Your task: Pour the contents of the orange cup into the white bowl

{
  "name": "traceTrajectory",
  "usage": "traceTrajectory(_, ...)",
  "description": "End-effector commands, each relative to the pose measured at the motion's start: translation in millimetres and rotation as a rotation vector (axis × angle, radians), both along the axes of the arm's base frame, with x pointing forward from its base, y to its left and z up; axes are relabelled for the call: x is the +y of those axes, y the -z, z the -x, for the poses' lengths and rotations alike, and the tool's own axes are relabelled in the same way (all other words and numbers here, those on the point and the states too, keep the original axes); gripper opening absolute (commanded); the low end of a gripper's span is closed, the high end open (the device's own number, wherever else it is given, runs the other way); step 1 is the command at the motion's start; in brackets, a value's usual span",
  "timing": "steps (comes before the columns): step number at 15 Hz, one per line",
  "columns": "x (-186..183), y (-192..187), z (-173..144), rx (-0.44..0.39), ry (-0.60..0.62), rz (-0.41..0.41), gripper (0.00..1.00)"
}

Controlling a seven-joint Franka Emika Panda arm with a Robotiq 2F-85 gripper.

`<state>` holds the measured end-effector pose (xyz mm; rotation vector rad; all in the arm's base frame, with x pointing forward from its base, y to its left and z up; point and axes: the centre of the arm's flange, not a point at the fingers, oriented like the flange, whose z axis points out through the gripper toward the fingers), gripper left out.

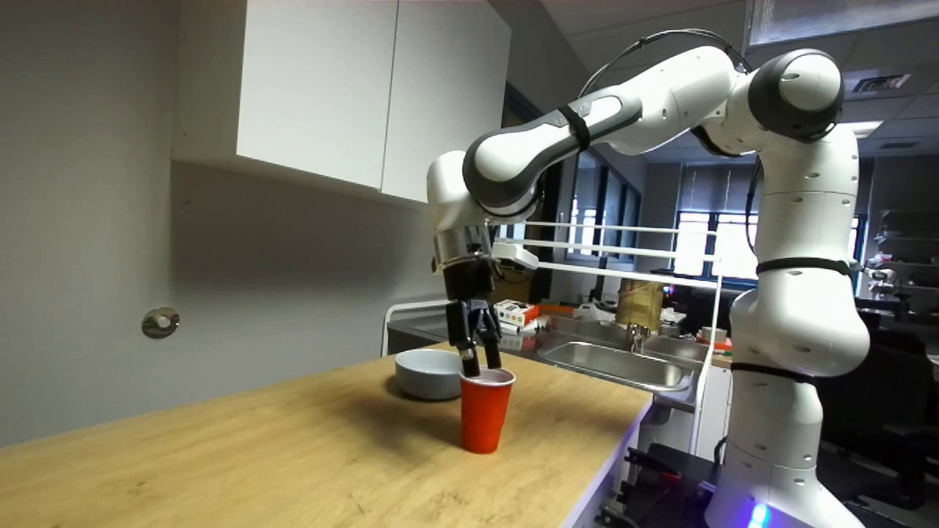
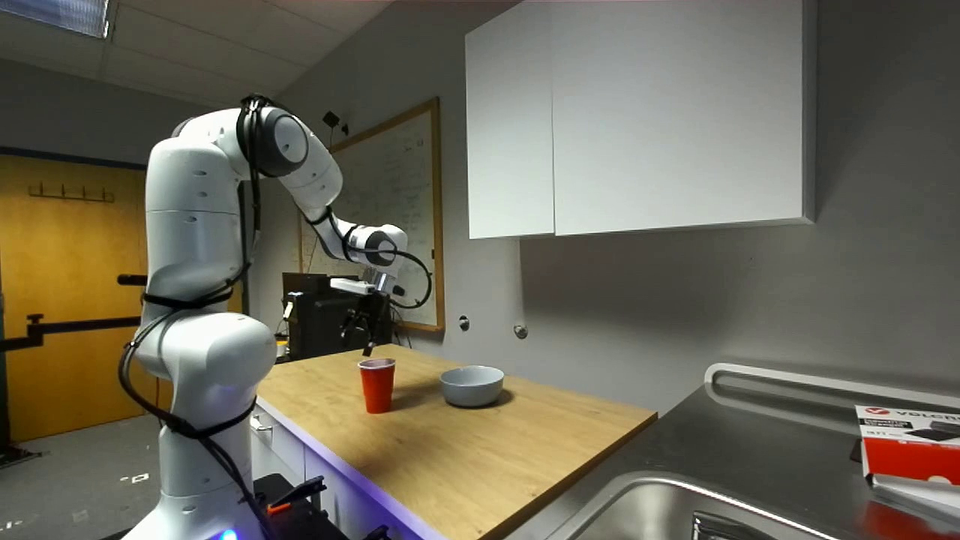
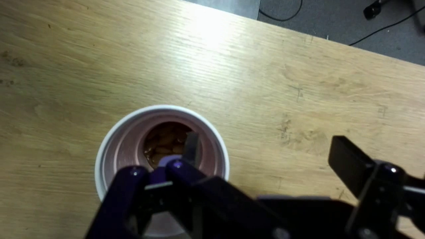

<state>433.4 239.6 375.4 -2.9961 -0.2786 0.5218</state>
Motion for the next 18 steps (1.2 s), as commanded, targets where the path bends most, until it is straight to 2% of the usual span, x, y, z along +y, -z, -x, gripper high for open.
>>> traceTrajectory(1,5,9,-15,-0.038,0.024,0.012,1.00)
traceTrajectory(8,9,41,-22,-0.008,0.047,0.027,1.00)
traceTrajectory(9,10,45,-22,-0.005,0.047,0.028,0.75)
traceTrajectory(10,10,48,-23,-0.003,0.051,0.029,0.75)
traceTrajectory(16,12,52,-25,-0.010,0.080,0.034,0.27)
traceTrajectory(18,11,36,-23,-0.012,0.081,0.038,0.14)
